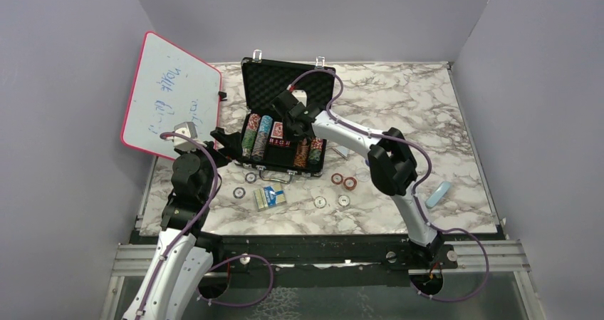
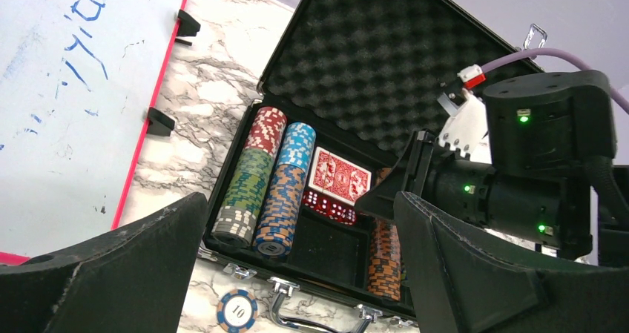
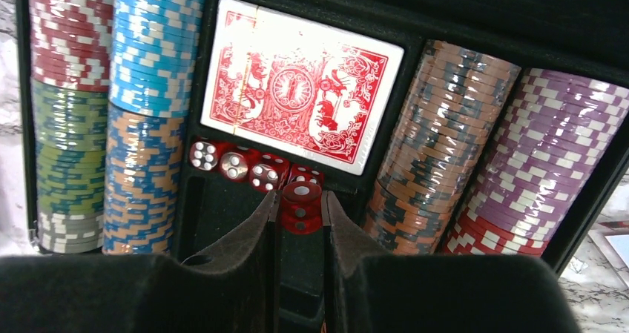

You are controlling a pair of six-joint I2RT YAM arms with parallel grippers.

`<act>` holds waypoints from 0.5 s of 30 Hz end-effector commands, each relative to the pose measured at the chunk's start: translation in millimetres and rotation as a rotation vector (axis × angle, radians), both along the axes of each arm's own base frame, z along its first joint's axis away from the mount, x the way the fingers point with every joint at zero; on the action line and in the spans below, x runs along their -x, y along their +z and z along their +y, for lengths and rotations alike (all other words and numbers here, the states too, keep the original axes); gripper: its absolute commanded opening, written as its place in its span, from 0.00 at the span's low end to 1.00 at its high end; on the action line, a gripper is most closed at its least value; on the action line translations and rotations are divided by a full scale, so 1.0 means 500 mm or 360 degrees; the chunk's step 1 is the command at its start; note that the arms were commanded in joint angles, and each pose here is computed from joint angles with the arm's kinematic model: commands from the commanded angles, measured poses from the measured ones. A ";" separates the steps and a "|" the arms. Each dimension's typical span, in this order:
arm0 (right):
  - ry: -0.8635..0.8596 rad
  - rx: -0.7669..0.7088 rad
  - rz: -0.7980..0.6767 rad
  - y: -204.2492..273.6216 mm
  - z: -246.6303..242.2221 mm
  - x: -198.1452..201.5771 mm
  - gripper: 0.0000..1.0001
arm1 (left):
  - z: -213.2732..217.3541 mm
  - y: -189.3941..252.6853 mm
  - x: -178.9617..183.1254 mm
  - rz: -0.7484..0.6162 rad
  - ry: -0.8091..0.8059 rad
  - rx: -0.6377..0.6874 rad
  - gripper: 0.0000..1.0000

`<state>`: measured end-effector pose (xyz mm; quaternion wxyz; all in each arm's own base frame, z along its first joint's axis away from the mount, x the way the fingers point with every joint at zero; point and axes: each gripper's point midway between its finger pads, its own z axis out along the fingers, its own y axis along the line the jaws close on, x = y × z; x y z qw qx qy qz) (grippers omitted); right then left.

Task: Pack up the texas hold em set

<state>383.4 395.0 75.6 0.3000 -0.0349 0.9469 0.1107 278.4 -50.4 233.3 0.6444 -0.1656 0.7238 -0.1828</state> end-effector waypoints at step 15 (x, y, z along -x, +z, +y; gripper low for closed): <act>-0.0038 0.0217 0.0076 -0.060 -0.032 0.017 0.17 | 0.003 0.001 -0.002 -0.0017 0.0012 0.0014 0.99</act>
